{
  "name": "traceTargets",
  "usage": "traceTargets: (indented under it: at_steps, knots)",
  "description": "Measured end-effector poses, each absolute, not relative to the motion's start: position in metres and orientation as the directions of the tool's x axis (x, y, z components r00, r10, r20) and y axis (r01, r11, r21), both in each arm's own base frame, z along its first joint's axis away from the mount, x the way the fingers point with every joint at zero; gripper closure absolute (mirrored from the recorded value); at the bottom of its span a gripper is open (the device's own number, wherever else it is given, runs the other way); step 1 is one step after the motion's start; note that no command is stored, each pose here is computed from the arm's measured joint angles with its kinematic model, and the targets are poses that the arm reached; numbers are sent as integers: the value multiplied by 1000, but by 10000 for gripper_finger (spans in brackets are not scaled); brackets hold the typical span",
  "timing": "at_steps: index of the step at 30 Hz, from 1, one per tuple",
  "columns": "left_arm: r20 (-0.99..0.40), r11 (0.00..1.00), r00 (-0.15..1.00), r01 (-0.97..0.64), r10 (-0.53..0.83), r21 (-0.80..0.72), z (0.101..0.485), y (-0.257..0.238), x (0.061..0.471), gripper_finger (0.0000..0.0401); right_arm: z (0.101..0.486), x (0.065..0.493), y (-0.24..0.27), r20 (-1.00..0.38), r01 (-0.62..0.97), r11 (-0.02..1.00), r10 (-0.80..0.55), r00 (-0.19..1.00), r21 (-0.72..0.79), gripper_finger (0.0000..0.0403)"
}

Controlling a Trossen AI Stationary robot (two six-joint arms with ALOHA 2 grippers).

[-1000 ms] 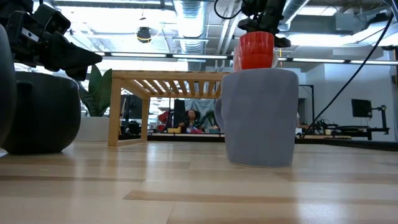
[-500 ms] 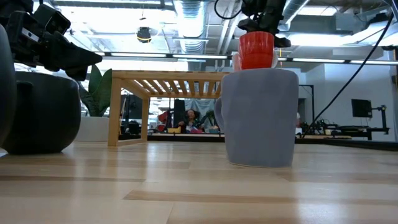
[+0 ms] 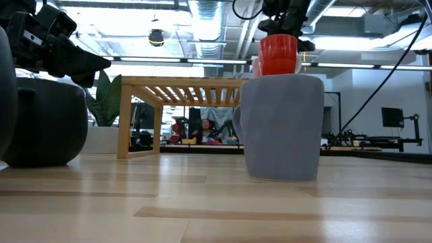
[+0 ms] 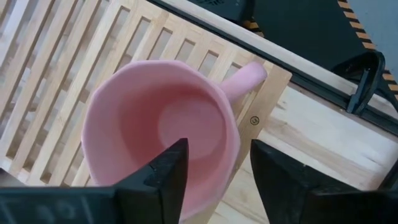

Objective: Place coffee mugs
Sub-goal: Put the black mug on the shelf

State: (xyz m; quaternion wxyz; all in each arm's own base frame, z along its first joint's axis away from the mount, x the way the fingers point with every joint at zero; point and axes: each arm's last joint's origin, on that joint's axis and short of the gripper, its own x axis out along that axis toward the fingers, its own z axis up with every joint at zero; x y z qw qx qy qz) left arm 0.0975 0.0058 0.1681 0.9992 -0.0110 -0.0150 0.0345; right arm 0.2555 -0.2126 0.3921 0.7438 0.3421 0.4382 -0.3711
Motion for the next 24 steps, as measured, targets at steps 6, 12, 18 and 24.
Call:
traceTargets:
  at_steps: [6, 12, 18, 24]
  knots:
    - [29, 997, 997, -69, 69, -23, 168, 6, 97, 401, 412, 240, -210, -876, 834, 520, -297, 381, 186, 200]
    - [29, 997, 997, -68, 69, -23, 168, 6, 97, 401, 439, 216, -190, -831, 794, 583, -347, 435, 172, 200]
    - [29, 997, 997, -68, 69, -23, 168, 6, 97, 401, 461, 200, -152, -791, 701, 702, -355, 498, 126, 200]
    - [29, 997, 997, -68, 69, -23, 168, 6, 97, 401, 439, 179, -114, -766, 655, 750, -369, 527, 89, 200]
